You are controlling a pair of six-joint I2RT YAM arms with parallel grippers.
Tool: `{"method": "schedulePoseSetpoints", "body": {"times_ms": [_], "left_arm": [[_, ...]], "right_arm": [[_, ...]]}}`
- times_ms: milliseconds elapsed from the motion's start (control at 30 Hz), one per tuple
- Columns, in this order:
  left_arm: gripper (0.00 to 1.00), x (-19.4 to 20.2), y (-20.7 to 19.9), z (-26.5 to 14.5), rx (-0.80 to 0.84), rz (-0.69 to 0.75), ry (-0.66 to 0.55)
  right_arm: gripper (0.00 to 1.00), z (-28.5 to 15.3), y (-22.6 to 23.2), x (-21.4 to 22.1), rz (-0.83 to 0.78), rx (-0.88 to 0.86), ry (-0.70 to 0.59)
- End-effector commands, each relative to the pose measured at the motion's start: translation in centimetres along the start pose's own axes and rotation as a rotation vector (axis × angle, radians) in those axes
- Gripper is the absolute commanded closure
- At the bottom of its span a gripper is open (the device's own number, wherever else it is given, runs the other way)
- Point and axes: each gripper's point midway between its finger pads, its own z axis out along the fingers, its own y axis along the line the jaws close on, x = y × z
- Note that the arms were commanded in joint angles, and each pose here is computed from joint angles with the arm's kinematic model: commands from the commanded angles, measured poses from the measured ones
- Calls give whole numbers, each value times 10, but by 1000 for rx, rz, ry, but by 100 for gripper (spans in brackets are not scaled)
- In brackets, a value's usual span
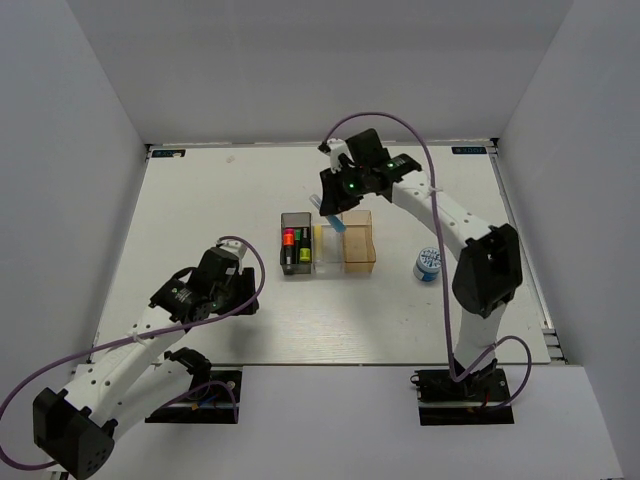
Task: Sort the stationery into containers
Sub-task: Place the pen in the storage box.
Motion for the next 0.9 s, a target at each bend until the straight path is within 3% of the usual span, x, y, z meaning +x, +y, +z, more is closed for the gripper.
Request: {"method": "schedulePoseSetpoints", "body": {"times_ms": [0,167,633,867], "left_arm": [[34,-2,-3,-1,18,-10,-4],[33,-2,-2,-1,17,-11,-8],[33,-1,-2,-1,23,-10,-3],[33,-2,-2,0,25,-11,-7]], "right_arm": [[100,13,-8,-10,303,155,-1],[100,31,-20,10,326,297,26],[100,61,-41,59,262,377,96],[63,61,-40,49,233,358,73]]}}
